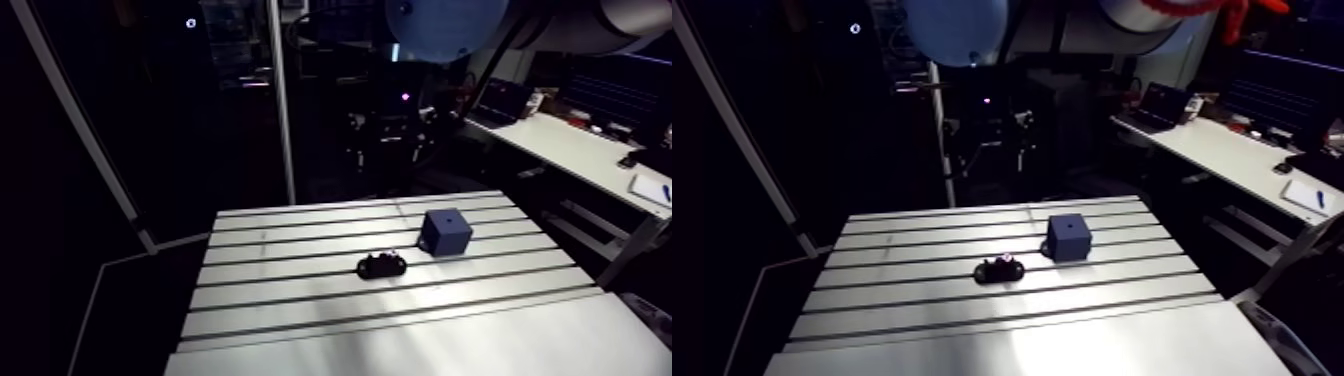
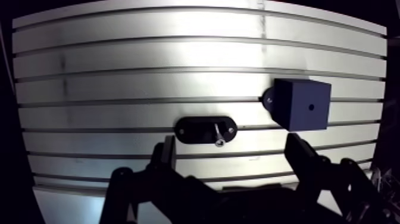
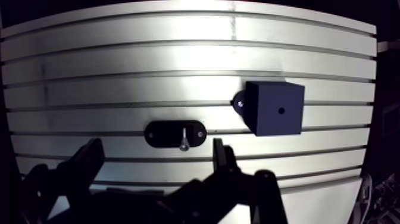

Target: Pick up the M10 bolt and insert it into the hole until fully seated.

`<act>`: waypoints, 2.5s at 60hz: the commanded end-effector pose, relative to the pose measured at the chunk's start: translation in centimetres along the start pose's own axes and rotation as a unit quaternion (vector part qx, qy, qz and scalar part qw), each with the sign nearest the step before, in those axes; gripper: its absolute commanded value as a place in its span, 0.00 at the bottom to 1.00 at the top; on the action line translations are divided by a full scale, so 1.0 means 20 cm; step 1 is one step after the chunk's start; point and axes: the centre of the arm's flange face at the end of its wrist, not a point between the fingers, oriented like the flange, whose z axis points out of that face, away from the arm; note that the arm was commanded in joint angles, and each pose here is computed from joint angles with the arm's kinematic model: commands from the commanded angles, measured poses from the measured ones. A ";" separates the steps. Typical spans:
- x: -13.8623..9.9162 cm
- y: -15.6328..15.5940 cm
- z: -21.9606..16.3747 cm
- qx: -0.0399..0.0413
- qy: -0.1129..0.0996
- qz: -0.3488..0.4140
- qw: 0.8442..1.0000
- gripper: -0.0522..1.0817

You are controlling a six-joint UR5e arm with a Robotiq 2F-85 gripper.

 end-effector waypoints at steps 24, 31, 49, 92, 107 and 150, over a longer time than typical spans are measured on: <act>-0.19 0.18 0.31 0.039 -0.020 0.011 0.999 0.05; -0.22 0.21 0.35 0.042 -0.016 0.014 0.999 0.05; -0.28 0.20 0.45 0.045 -0.028 0.004 0.999 0.05; -0.37 0.13 0.64 0.043 -0.027 -0.001 0.999 0.16; -0.36 0.10 0.68 0.034 -0.024 -0.008 0.999 0.32; -0.36 0.09 0.72 0.033 -0.025 -0.013 0.999 0.43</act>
